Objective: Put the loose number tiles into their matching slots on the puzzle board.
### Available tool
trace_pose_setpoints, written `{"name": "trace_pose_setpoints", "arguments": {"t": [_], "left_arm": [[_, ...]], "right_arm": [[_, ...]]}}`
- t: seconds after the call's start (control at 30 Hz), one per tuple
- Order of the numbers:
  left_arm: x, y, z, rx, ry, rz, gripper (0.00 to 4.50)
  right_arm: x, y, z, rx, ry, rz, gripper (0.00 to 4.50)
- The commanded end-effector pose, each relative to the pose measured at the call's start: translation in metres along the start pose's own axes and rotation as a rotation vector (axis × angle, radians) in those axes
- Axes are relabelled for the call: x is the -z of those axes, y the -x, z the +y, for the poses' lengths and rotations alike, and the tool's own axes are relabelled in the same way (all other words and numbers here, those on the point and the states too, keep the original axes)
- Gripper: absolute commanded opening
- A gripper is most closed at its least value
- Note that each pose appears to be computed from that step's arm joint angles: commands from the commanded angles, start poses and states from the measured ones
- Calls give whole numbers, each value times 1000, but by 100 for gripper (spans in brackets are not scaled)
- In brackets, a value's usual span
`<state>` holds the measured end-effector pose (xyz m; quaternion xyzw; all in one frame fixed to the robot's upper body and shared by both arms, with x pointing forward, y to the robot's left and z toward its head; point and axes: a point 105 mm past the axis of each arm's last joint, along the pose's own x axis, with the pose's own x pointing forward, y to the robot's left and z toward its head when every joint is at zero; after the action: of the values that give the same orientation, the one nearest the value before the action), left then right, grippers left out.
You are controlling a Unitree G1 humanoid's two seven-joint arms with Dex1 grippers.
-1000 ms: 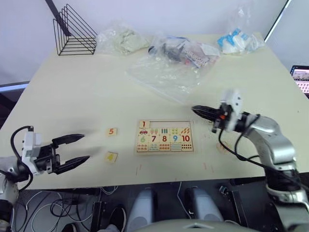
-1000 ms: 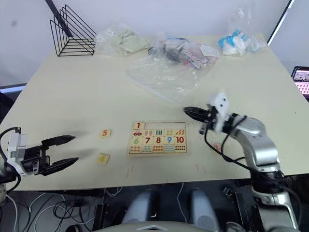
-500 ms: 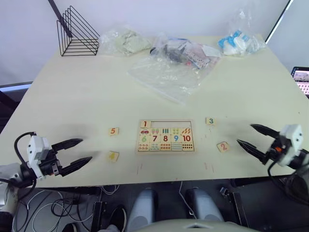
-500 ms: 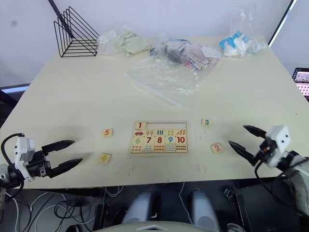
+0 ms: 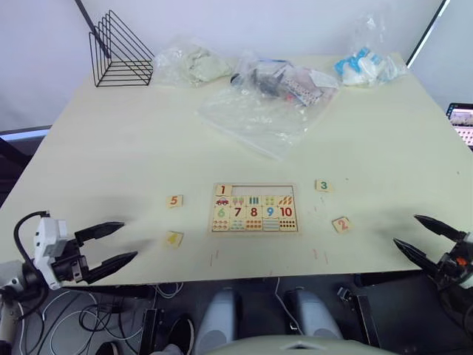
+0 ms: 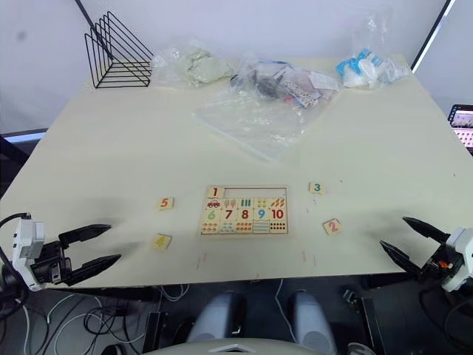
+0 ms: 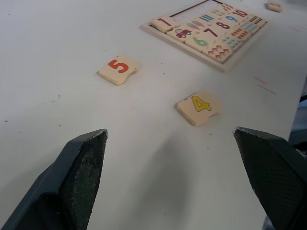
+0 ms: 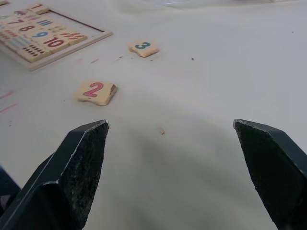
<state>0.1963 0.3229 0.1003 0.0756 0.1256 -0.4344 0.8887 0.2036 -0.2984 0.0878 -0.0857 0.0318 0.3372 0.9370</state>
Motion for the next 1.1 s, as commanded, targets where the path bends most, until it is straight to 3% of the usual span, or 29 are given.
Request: {"name": "trace_pose_setpoints", "arguments": {"t": [0.03,1.1], "left_arm": [[-12,7,0,1,-36,-35,450],[-7,5,5,73,-81,-36,450]], "right_arm": [[-9,8,-2,-11,34,-27,436],[-9,7,6,-78,53,-38,436]]}}
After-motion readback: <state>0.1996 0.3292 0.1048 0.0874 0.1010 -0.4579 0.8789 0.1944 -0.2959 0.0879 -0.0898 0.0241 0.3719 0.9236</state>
